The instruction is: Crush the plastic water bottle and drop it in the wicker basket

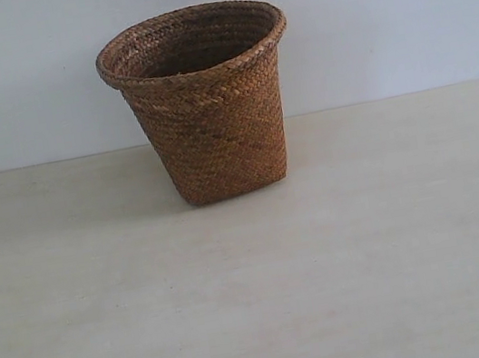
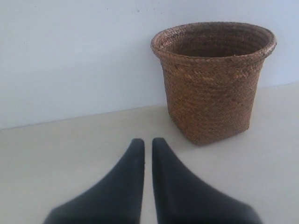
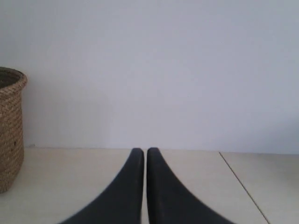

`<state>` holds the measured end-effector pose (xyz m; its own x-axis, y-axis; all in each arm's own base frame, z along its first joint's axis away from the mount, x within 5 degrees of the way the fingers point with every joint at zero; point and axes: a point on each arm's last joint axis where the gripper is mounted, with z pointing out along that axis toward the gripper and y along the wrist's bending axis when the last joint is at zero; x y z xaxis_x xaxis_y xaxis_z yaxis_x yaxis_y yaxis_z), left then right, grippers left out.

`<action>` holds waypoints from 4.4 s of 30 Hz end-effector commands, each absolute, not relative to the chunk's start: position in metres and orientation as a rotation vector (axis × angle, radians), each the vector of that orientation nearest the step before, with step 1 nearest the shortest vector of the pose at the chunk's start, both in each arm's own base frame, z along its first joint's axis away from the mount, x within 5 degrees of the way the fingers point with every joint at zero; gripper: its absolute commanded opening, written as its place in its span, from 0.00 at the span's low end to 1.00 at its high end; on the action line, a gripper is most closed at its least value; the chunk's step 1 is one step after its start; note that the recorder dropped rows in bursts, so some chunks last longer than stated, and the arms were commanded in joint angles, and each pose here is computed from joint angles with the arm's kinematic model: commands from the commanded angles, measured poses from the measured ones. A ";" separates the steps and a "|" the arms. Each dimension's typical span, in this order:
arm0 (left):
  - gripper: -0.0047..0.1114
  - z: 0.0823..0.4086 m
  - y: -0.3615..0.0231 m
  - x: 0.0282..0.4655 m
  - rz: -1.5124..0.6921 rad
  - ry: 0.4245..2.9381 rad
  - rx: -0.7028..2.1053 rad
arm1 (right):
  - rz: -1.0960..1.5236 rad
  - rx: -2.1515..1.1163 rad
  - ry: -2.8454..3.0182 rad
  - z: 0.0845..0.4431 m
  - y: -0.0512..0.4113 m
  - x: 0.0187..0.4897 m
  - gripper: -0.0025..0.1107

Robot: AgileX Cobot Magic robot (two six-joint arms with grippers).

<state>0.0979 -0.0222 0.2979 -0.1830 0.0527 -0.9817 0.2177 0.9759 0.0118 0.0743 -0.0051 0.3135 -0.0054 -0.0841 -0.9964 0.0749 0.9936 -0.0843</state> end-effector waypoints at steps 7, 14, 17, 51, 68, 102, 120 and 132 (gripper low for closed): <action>0.08 0.276 -0.015 0.069 -0.215 1.614 0.149 | -0.049 0.017 1.352 0.317 0.004 0.019 0.02; 0.08 0.256 -0.016 0.067 -0.237 1.585 0.151 | 0.023 0.086 1.406 0.280 0.001 0.037 0.02; 0.08 0.250 -0.017 0.068 -0.244 1.571 0.156 | 0.011 0.079 1.448 0.266 0.001 0.042 0.02; 0.08 0.240 -0.018 0.068 -0.220 1.590 0.189 | 0.015 0.062 1.527 0.253 0.002 0.045 0.02; 0.08 0.215 -0.007 0.060 -0.114 1.589 0.062 | 0.017 0.064 1.527 0.253 0.002 0.045 0.02; 0.08 0.188 -0.003 0.055 -0.068 1.761 -0.002 | 0.014 0.066 1.517 0.254 0.002 0.045 0.02; 0.08 0.188 -0.003 0.055 -0.068 1.762 -0.002 | 0.014 0.066 1.518 0.254 0.002 0.045 0.02; 0.08 0.188 -0.003 0.055 -0.068 1.762 -0.002 | 0.016 0.120 1.590 0.245 -0.001 0.045 0.02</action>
<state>0.0548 -0.0029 0.1887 -0.1956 -0.0433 -0.9797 0.0391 0.9979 -0.0519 0.0448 -0.0001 0.2509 0.0067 0.0787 -0.9969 0.0540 0.9954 0.0789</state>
